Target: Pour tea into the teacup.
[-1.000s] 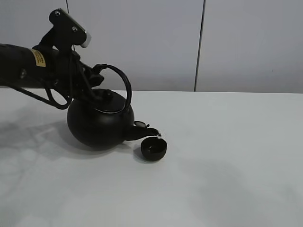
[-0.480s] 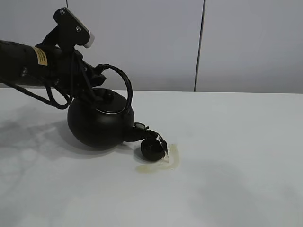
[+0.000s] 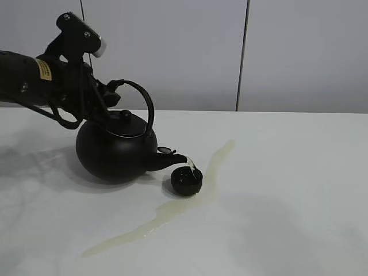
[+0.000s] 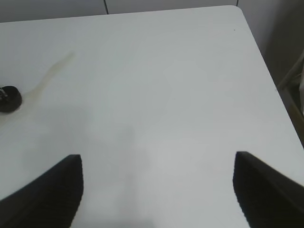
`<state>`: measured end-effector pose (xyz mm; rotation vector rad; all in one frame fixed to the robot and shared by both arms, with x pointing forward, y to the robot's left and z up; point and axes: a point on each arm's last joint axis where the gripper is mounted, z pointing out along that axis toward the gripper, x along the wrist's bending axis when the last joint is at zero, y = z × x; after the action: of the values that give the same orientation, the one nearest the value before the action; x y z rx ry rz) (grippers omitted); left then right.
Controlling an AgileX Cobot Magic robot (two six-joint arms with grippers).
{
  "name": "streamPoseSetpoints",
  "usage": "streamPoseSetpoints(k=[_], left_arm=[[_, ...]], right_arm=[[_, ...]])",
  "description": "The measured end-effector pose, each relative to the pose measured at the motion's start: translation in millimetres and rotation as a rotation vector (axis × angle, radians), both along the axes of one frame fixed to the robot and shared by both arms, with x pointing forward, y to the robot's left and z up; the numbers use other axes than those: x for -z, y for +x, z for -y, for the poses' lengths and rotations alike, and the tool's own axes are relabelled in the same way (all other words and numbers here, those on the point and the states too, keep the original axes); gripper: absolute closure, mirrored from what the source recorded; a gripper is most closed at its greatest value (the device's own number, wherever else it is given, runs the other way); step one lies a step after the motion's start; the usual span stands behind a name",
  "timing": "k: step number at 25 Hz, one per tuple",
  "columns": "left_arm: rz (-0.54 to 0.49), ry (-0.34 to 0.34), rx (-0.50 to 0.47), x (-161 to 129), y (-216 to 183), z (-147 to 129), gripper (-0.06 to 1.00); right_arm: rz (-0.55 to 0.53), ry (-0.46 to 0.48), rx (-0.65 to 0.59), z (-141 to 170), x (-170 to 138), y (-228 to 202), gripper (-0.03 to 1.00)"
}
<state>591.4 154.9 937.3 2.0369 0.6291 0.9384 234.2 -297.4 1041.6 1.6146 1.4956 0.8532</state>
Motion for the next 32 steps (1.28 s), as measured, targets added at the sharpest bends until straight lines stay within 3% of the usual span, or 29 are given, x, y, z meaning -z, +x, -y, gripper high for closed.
streamPoseSetpoints(k=[11,14,20,32], left_arm=[[-0.03,-0.101,-0.05,-1.9,1.9,-2.4,0.84],[-0.049,-0.176,-0.086,-3.6,3.9,-5.8,0.84],[-0.028,-0.39,-0.161,-6.6,5.9,-26.3,0.84],[-0.031,-0.472,-0.17,15.1,-24.4,-39.4,0.84]], right_arm=[[0.0,0.0,0.0,0.0,0.0,0.0,0.38],[0.0,0.0,0.0,0.0,0.0,0.0,0.38],[0.0,0.0,0.0,0.0,0.0,0.0,0.38],[0.0,0.0,0.0,0.0,0.0,0.0,0.38]])
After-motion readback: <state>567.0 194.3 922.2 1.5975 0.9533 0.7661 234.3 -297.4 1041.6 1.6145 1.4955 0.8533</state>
